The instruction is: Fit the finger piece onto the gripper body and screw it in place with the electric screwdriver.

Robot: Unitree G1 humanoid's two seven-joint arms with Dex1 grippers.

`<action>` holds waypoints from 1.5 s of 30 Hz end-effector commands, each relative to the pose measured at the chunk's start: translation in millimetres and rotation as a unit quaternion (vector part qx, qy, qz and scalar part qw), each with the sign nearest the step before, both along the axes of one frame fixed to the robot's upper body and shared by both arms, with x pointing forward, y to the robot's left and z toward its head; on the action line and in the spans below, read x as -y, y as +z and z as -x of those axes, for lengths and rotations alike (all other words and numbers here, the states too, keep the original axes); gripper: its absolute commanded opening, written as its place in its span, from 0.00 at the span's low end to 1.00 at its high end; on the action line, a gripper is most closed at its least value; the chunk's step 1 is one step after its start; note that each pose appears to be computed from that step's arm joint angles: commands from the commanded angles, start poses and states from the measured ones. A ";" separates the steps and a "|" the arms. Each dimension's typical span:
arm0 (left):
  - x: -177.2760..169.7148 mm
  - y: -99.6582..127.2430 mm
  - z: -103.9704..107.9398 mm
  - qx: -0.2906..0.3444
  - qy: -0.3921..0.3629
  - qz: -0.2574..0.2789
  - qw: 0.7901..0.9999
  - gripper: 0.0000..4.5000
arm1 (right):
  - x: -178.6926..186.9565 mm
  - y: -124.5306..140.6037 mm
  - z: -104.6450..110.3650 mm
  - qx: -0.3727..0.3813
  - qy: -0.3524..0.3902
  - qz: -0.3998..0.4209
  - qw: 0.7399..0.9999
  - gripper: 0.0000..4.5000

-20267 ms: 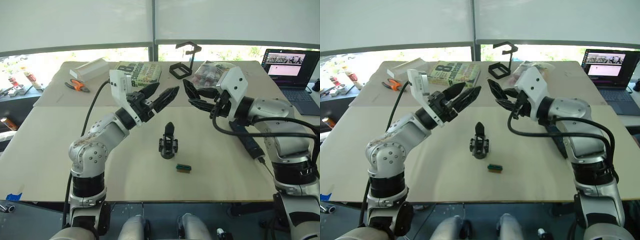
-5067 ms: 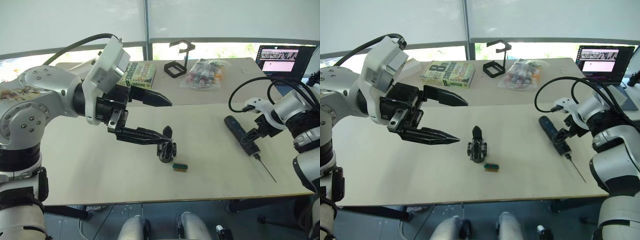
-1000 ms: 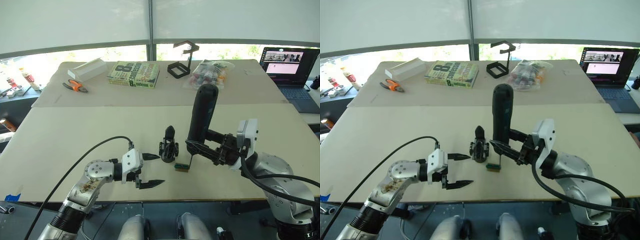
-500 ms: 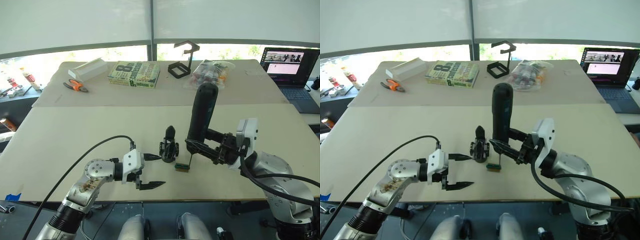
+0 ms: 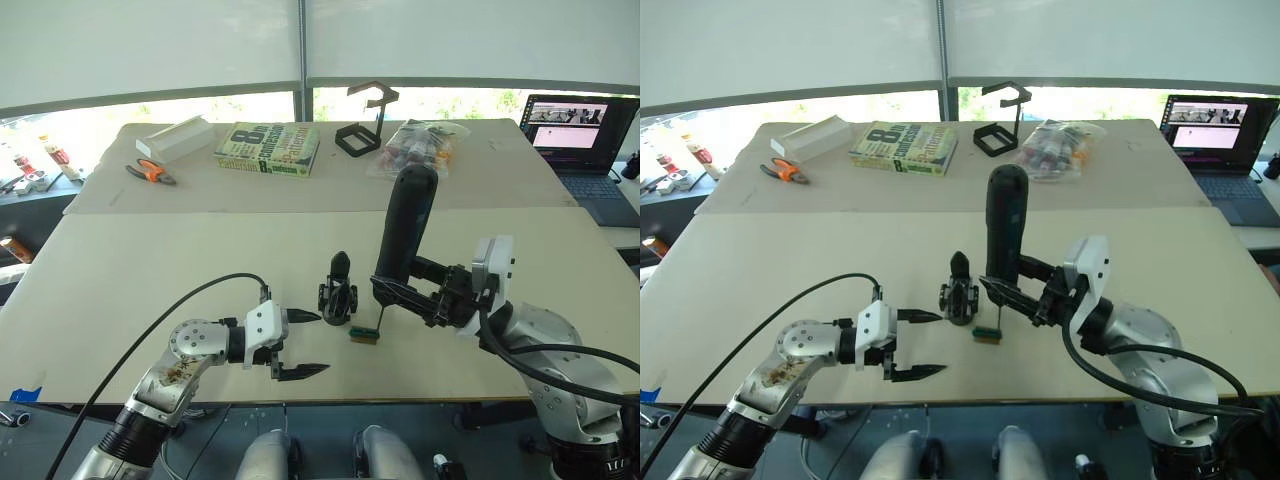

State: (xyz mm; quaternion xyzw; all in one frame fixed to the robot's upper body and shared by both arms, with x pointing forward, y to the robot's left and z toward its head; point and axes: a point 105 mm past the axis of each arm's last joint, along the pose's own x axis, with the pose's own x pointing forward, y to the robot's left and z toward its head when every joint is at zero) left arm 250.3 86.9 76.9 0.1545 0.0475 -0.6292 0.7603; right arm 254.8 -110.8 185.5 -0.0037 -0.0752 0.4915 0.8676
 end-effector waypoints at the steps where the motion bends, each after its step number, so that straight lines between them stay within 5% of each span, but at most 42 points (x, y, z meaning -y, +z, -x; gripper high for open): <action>1: 0.7 3.2 1.2 0.013 -0.006 0.004 1.000 1.00 | -2.5 18.1 4.2 0.051 0.008 -0.011 0.999 0.43; 45: -6.2 -12.9 -1.6 0.019 -0.002 0.007 1.000 1.00 | -4.6 21.7 1.8 0.047 -0.002 -0.003 0.999 0.43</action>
